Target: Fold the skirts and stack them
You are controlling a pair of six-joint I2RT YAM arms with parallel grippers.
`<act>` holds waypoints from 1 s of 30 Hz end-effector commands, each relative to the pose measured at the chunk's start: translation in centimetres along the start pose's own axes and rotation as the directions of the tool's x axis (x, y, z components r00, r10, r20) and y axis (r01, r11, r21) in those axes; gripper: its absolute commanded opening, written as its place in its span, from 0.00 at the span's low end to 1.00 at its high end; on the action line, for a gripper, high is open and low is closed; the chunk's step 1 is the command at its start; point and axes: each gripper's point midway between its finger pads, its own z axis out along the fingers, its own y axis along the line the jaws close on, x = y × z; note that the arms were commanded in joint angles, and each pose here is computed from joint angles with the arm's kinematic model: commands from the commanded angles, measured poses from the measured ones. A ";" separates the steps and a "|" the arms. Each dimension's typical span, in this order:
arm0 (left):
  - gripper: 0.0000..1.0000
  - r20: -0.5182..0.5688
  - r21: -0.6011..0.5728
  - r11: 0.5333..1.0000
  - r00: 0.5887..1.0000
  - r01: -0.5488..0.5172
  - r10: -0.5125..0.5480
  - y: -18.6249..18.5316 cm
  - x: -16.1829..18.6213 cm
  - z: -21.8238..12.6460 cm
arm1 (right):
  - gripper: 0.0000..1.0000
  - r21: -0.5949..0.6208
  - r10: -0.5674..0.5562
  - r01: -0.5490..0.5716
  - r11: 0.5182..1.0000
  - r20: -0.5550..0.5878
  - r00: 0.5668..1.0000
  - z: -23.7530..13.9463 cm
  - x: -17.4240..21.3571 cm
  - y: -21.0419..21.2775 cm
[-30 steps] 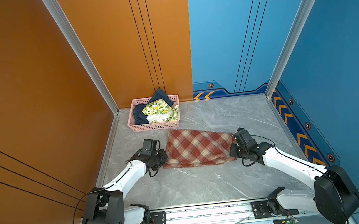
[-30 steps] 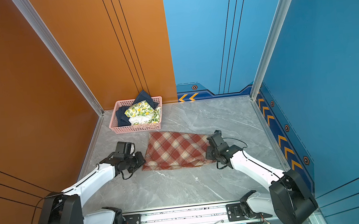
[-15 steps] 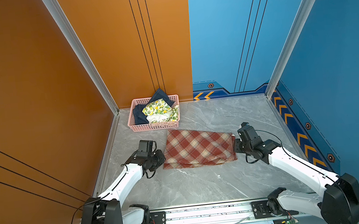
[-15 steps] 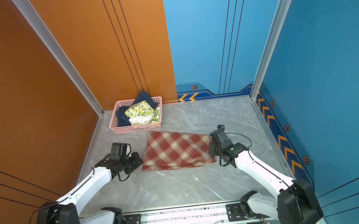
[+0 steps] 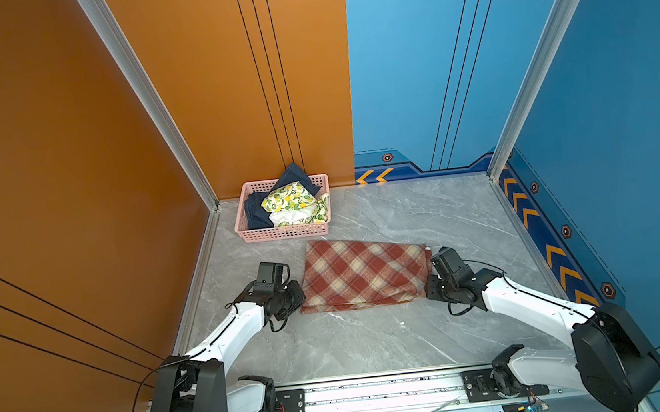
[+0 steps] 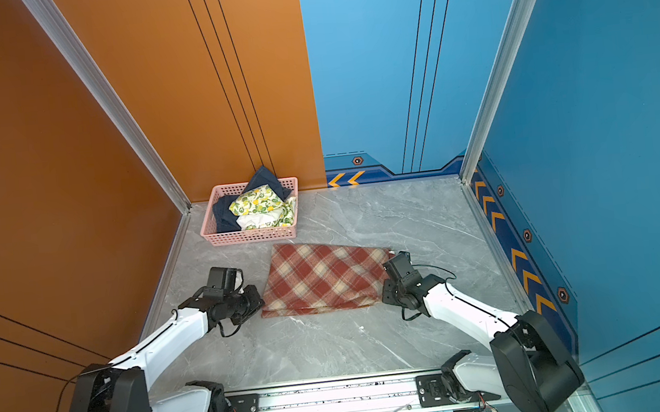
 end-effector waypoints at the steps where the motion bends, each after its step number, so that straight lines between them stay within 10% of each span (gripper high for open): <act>1: 0.00 -0.023 -0.007 1.000 1.000 -0.001 0.000 0.4 0.8 0.4 | 0.37 -0.045 -0.003 0.003 0.999 0.010 1.000 0.4 -1.1 1.9; 7: 0.00 -0.018 -0.010 1.000 1.000 0.000 0.000 0.6 0.7 0.5 | 0.00 -0.016 -0.025 0.026 1.000 0.032 0.999 0.1 -1.8 1.9; 30: 0.00 -0.027 -0.021 0.999 0.999 0.032 -0.033 1.5 0.7 0.8 | 0.07 0.053 -0.008 0.005 0.999 0.061 0.998 -1.2 -1.6 -2.5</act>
